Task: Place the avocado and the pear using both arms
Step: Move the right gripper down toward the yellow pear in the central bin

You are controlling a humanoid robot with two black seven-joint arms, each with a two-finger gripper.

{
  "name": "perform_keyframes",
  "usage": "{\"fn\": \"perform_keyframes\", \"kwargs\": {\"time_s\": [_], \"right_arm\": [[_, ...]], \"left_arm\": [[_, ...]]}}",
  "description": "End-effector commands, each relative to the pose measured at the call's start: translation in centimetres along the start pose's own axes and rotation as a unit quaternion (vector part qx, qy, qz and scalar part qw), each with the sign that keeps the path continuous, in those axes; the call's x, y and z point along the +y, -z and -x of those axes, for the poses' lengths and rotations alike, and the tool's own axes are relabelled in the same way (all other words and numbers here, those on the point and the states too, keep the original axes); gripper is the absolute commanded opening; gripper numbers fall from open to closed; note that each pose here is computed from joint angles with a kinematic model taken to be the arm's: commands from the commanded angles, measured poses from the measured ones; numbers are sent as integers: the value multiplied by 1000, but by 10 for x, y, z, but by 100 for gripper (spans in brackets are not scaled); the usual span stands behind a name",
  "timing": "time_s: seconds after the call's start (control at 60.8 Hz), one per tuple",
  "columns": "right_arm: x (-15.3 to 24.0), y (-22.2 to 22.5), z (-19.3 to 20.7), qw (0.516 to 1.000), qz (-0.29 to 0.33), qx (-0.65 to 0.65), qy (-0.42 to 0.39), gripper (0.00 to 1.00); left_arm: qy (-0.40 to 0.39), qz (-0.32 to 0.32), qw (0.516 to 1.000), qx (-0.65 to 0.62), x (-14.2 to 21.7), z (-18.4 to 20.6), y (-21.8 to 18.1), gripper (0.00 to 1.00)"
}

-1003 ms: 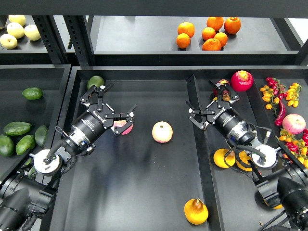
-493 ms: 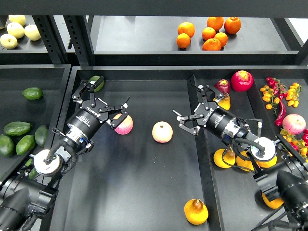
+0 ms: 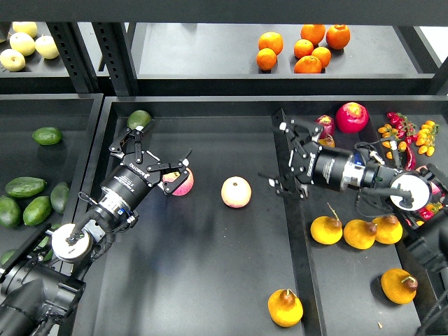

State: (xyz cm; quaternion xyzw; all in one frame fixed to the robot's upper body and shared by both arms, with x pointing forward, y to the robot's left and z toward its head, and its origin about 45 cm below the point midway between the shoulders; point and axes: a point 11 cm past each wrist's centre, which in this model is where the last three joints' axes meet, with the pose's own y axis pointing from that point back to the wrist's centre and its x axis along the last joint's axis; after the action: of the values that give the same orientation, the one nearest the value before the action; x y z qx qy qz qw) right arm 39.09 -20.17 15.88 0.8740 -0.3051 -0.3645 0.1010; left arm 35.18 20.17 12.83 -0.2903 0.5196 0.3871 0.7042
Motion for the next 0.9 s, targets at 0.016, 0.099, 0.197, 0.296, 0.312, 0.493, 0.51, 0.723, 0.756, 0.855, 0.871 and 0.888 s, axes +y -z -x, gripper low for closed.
{"fn": "perform_keyframes", "kwargs": {"time_s": [0.016,0.099,0.197,0.296,0.312,0.493,0.51,0.723,0.756,0.855,0.871,0.888], "right_arm": [[7,-14,-3,998,55,35,-11,99],[10,-20,-4,995,86,57,-16,99],[17,-31,-11,984,145,97,-34,99],[22,-37,-17,975,179,121,-46,99],[24,-39,-18,973,189,126,-49,99],[34,-72,-30,950,266,152,-64,99],[34,-75,-31,947,272,155,-65,99],[34,-101,-32,931,317,170,-62,99],[35,-104,-33,929,323,171,-62,99],[36,-112,-33,926,333,169,-60,99],[37,-112,-34,926,333,169,-61,99],[36,-113,-33,925,334,169,-60,99]], "left_arm": [[-1,-2,1000,0,0,-1,1,99],[-2,-6,1000,0,0,-1,3,99],[-2,-10,1000,-1,0,-1,6,99],[-2,-11,1000,-1,-1,-1,6,99],[-2,-11,1000,-1,-1,-1,6,99],[-2,-11,1000,-1,-1,-1,6,99],[-3,-10,1000,-1,0,-2,6,99],[-4,-11,1000,0,0,-2,6,99],[-5,-11,1000,-1,0,-3,6,99],[-6,-11,1000,-1,0,-4,6,99],[-6,-11,1000,0,0,-4,7,99],[-6,-11,1000,0,0,-4,6,99]]}}
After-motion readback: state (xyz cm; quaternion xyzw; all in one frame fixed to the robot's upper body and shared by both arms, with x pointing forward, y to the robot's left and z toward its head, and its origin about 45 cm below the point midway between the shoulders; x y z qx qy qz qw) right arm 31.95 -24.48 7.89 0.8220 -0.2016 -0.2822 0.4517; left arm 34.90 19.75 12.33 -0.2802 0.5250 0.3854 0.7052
